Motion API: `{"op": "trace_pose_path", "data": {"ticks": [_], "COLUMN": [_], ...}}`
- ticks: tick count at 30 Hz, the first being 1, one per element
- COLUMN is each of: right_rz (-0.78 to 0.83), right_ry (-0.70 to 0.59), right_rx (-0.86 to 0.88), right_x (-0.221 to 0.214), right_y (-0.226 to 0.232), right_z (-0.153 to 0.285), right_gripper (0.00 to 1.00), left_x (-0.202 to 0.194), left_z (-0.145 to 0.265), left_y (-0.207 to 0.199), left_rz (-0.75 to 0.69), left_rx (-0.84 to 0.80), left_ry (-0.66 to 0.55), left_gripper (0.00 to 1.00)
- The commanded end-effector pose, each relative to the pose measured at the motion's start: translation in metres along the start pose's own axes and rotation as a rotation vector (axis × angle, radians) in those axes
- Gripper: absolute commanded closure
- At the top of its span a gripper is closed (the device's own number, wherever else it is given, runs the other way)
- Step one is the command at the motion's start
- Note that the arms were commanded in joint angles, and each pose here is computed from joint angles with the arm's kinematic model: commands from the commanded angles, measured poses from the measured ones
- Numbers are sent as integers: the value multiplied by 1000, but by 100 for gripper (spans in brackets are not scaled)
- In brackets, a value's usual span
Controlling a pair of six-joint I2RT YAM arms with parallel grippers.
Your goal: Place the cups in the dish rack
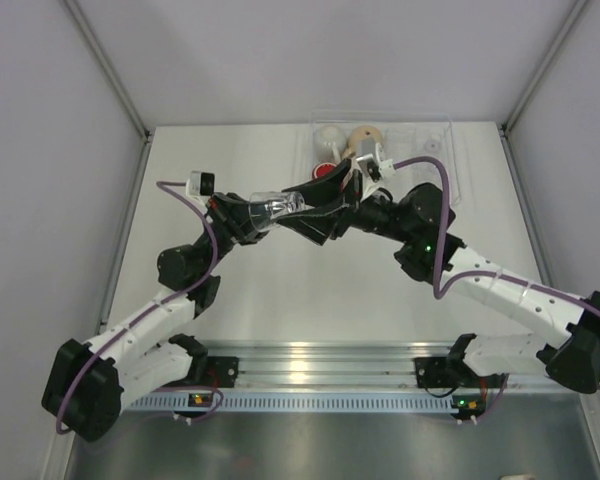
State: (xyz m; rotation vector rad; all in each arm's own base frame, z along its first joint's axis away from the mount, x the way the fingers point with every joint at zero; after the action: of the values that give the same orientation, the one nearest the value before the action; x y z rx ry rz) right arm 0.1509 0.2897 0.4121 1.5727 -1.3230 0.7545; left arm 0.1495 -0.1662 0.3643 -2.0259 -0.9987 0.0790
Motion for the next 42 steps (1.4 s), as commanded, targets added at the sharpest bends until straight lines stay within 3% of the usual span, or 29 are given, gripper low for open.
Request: {"op": "trace_pose_path", "data": {"ticks": [1,3,11,13,31,37,40,42], "right_rz": [-6,-8,15,9,50,31,-9,-43], "right_ry": [-64,-78,-69,-62,-68,-93,-39,18], "right_rx": [49,20,-93,-111,-455,-695,-897,-1120], "right_x": [10,11,11,9,22,31,33,28], "right_y": [15,16,10,7,-4,-12,-24,-36], "right_z": [-1,4,22,27,129,148,155,170], "right_gripper": [100,100,100,100,100,100,100,100], "left_x": [-4,-5,-9,-9,-14,-16,-17,-19], "left_z": [9,13,12,12,19,24,20,20], "left_y": [-12,-7,6,9,38,49,55,57], "left_rz": [-29,-28,-50,-49,-61,-94,-114,-129], "left_rx": [-104,-85,-50,-41,47,82,111,144], "left_ry": [1,-10,32,33,54,50,98,142], "left_gripper": [66,42,14,2,2,2,2,2]}}
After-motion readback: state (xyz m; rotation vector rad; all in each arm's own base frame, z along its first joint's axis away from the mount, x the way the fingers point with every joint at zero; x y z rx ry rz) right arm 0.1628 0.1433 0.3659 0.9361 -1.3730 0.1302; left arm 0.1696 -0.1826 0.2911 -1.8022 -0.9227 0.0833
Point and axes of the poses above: each gripper's point midway between its finger pads, its own z axis back along the fingers, its own y axis along the line the jaws close on, x = y × z, the point moved 9 cm from there along z, back along the fingers, and after that the axes turned 8 degrees about -z, right-handed, at the moved point
